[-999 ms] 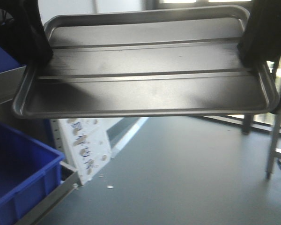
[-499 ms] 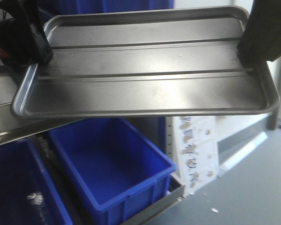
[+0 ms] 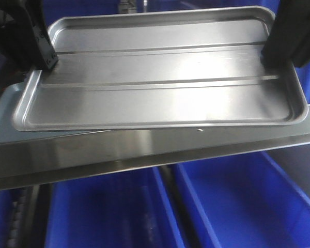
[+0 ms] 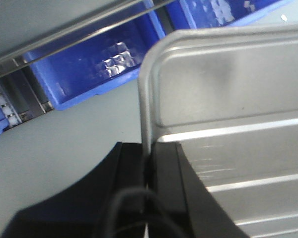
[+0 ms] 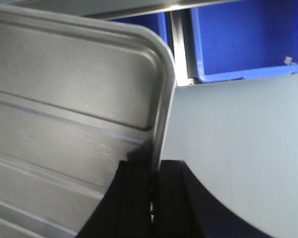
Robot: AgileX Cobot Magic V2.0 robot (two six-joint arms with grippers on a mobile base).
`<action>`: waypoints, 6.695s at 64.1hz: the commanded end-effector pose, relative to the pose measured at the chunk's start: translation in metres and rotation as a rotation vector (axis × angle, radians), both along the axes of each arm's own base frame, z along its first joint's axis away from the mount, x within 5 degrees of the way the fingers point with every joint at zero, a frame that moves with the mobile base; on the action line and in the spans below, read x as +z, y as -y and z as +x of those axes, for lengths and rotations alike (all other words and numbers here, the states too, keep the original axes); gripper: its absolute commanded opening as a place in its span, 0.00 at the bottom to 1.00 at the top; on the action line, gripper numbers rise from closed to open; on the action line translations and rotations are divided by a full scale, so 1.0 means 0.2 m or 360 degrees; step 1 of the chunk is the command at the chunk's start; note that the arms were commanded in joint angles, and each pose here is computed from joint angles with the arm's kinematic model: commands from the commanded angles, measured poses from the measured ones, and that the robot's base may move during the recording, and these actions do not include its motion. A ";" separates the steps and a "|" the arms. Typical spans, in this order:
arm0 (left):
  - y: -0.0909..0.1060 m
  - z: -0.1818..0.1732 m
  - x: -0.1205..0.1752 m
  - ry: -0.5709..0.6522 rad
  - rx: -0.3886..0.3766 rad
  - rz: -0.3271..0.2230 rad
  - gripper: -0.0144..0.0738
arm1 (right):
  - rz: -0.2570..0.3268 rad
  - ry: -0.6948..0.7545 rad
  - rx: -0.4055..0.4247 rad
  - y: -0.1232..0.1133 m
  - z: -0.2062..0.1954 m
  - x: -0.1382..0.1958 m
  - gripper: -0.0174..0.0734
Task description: Grab silver tray and stack on right shelf
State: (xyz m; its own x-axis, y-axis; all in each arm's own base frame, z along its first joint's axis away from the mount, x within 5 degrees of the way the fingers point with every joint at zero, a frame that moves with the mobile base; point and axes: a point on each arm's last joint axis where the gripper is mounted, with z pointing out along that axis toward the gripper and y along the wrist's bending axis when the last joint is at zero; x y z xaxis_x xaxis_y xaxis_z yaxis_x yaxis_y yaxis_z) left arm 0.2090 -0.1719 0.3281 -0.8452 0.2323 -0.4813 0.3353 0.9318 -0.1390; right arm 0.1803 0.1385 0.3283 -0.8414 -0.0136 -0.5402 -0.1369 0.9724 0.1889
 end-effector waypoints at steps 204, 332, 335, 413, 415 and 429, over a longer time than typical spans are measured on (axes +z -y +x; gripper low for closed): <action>0.26 0.35 0.13 0.0476 -0.0118 -0.0028 0.05 | -0.0200 0.0219 -0.0142 0.14 0.42 0.09 0.25; 0.08 0.31 0.18 0.0505 -0.0029 -0.0137 0.27 | -0.0168 0.0332 -0.0196 0.21 0.43 0.12 0.31; 0.05 0.26 0.17 0.0538 -0.0050 -0.0132 0.20 | -0.0177 0.0345 -0.0180 0.22 0.40 0.12 0.24; -0.78 -0.89 0.14 0.1518 -0.0039 -0.0832 0.05 | 0.0227 0.1533 -0.0048 0.68 -0.71 0.07 0.25; -0.78 -0.89 0.14 0.1513 -0.0038 -0.0838 0.05 | 0.0226 0.1532 -0.0049 0.68 -0.71 0.07 0.25; -0.78 -0.89 0.14 0.1514 -0.0038 -0.0838 0.05 | 0.0225 0.1530 -0.0049 0.68 -0.71 0.07 0.25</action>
State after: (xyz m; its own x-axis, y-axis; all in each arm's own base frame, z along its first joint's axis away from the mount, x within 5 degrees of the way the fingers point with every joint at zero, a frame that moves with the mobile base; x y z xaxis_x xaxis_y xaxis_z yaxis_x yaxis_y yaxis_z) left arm 0.0328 -0.0147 0.3420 -0.1412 -0.1373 -0.9804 0.5061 0.8411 -0.1907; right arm 0.0380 0.0017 0.3271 -0.1477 0.1200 -0.9817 -0.2434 0.9577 0.1537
